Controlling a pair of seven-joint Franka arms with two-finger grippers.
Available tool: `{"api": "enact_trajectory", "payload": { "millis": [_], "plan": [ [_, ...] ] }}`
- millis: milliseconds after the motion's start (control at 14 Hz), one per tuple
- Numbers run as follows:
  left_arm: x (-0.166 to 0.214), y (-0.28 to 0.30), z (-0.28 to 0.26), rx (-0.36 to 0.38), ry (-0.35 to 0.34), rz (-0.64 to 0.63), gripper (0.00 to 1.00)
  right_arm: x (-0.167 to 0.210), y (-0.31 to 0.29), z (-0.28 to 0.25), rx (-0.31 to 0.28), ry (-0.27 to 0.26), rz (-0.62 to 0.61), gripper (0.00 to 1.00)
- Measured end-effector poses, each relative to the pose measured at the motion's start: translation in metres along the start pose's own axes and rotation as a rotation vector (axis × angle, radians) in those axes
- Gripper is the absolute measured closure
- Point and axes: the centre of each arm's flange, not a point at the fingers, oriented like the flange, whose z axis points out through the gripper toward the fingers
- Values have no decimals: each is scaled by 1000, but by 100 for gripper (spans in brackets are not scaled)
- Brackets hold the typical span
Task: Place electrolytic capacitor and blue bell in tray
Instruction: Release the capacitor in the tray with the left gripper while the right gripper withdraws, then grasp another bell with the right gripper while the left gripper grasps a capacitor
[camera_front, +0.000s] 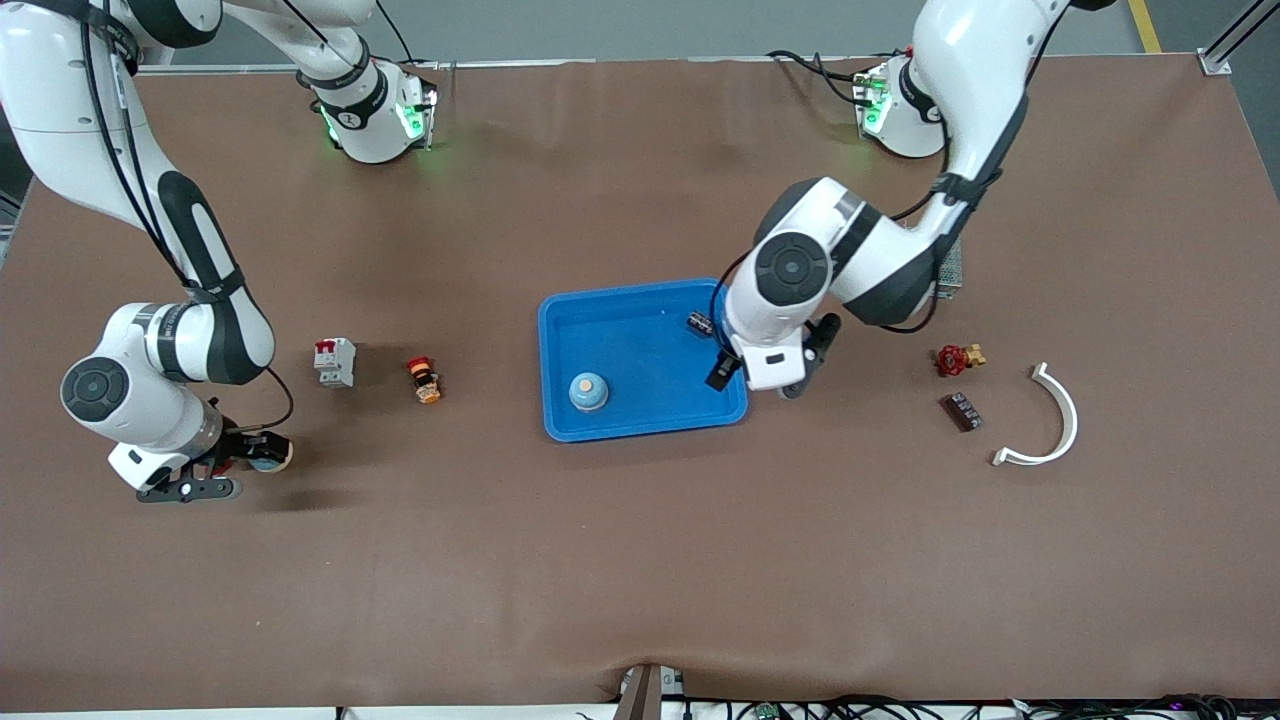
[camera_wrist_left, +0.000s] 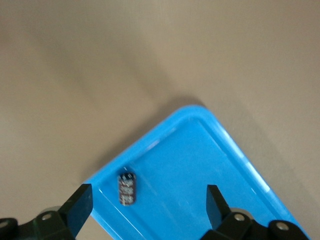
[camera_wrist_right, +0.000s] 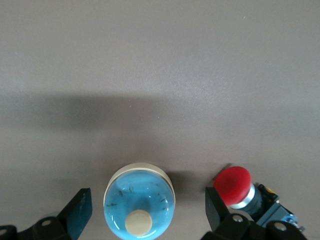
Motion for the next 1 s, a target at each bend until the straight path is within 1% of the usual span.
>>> {"api": "enact_trajectory", "payload": {
  "millis": [214,357,429,643,786,857,1000],
  "plan": [
    [61,-21,-34,45,9,68,0,-8,-3,10,4,4,-1,0],
    [98,-34,-48,62,5,102,0,-10,-2,11,4,1,-1,1],
    [113,-39,-49,71,0,115,0,-10,-2,10,4,2,-1,4],
    [155,-53,-47,85,-18,163,0,-7,-8,5,16,9,4,36],
    [189,-65,-45,95,-23,204,0,-6,-11,1,21,12,4,37],
    [205,-72,-43,105,-13,221,0,-6,-12,-3,24,4,5,37],
    [227,-82,-37,128,5,241,0,-6,-23,-19,56,-37,36,37]
  ]
}}
